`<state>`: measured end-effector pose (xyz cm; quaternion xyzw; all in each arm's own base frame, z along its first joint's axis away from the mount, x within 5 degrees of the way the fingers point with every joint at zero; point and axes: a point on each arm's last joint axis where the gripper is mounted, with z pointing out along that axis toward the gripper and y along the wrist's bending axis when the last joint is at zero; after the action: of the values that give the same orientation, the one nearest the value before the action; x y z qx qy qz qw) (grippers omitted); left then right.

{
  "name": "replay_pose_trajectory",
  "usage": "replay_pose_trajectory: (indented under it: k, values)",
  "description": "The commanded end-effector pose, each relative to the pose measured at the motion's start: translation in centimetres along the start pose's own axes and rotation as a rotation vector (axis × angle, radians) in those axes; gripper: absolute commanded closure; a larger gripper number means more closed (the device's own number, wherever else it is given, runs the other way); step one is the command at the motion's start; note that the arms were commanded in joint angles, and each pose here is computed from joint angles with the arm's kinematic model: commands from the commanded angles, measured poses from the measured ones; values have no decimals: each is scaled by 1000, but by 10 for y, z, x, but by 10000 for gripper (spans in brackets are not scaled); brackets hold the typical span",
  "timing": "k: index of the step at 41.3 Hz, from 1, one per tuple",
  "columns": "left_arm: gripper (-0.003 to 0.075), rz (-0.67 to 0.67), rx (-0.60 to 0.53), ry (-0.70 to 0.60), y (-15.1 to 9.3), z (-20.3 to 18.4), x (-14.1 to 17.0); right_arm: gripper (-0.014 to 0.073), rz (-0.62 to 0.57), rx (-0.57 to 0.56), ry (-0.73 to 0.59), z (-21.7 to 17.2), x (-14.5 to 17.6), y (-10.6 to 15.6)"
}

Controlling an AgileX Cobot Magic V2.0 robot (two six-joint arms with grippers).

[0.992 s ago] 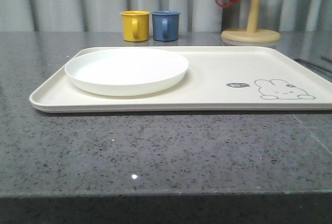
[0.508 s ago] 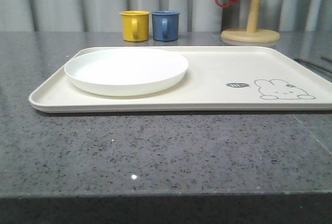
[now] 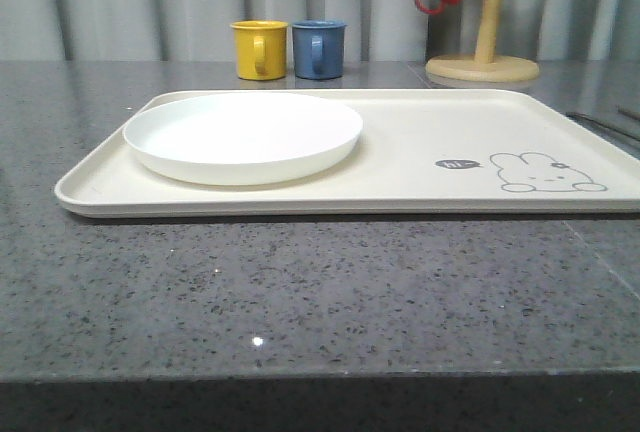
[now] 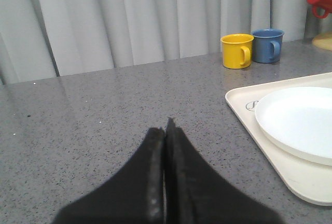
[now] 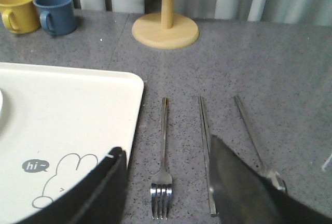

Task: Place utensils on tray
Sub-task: 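Lower the right gripper and grasp the steel fork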

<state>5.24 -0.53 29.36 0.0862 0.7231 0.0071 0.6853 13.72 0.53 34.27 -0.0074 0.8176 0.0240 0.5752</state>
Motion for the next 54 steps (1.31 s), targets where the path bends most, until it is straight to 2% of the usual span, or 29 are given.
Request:
replay_pose_trajectory:
  k: [1, 9, 16, 25, 32, 47, 50, 54]
  values:
    - [739, -17, -8, -106, 2, -2, -17, 226, -10, 11, 7, 16, -32, -1]
    - [739, -17, -8, -106, 2, -2, -17, 226, -6, 1, 321, 74, -47, -2]
    - [739, -17, -8, -106, 2, -2, -17, 226, -2, -3, 493, 123, -50, -3]
    - [739, -17, -8, -106, 2, -2, -17, 226, 1, -2, 578, 172, -43, -5]
    - [739, -17, -8, -106, 2, -2, -17, 226, 5, 0, 649, 201, -23, -7]
    - [739, -17, -8, -106, 2, -2, -17, 234, 8, 1, 697, 222, -6, -8]
    - [739, -17, -8, -106, 2, -2, -17, 279, 8, 1, 701, 223, -5, -8]
    - [739, -17, -8, -106, 2, -2, -17, 393, 8, 1, 704, 222, -5, -8]
